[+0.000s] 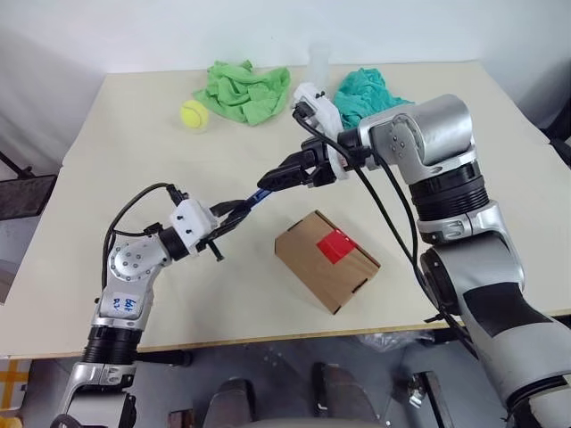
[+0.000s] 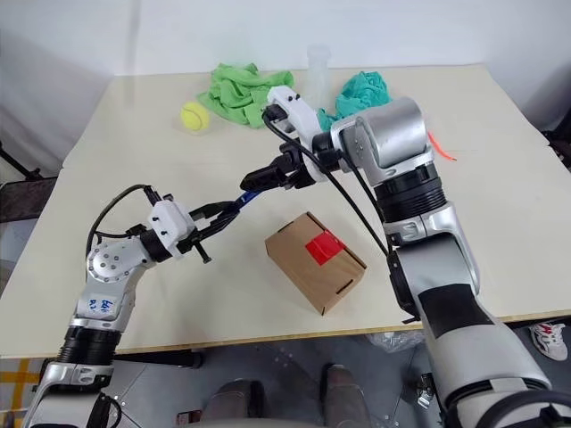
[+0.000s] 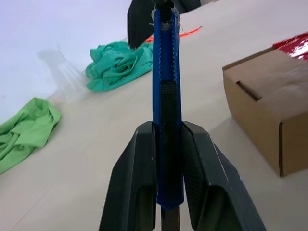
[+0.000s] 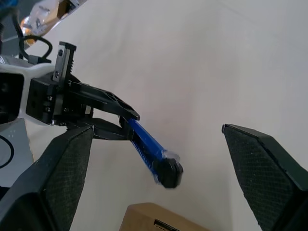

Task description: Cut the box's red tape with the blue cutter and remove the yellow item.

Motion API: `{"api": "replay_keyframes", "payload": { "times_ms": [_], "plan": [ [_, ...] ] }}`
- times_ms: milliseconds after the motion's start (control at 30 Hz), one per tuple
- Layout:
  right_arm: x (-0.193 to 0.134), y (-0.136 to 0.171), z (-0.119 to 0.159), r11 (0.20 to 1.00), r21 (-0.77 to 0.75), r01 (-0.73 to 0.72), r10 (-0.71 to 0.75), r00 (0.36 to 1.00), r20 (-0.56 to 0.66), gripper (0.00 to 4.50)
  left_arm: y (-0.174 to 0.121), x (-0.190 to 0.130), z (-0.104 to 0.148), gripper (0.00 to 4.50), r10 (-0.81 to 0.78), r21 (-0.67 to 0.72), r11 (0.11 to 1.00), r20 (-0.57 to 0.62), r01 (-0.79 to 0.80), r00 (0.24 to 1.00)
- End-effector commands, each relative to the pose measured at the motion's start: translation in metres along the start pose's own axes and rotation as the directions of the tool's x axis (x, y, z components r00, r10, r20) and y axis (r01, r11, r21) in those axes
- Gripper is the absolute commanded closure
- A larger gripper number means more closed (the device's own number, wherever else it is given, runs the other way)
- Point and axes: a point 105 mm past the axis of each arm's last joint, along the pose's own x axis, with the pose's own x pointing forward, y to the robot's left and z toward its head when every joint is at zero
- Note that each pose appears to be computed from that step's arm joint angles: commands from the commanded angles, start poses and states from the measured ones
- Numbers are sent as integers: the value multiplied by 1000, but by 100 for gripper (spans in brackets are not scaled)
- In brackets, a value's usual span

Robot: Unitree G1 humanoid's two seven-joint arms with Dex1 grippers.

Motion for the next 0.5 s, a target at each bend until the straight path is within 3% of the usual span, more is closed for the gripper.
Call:
{"api": "replay_keyframes", "payload": {
  "times_ms": [33, 100, 500],
  "plan": [
    [3, 11, 8, 998, -48, -37, 37, 999, -1, 6, 3, 1, 8, 402, 7, 27, 1000, 35, -7, 999],
    [5, 10, 6, 998, -43, -35, 35, 999, -17, 6, 2, 2, 8, 402, 10, 23, 1000, 39, -11, 999],
    [4, 6, 5, 999, -47, -23, 22, 999, -37, 403, 1, 1, 9, 402, 21, 16, 1000, 45, -21, 999]
  ]
}}
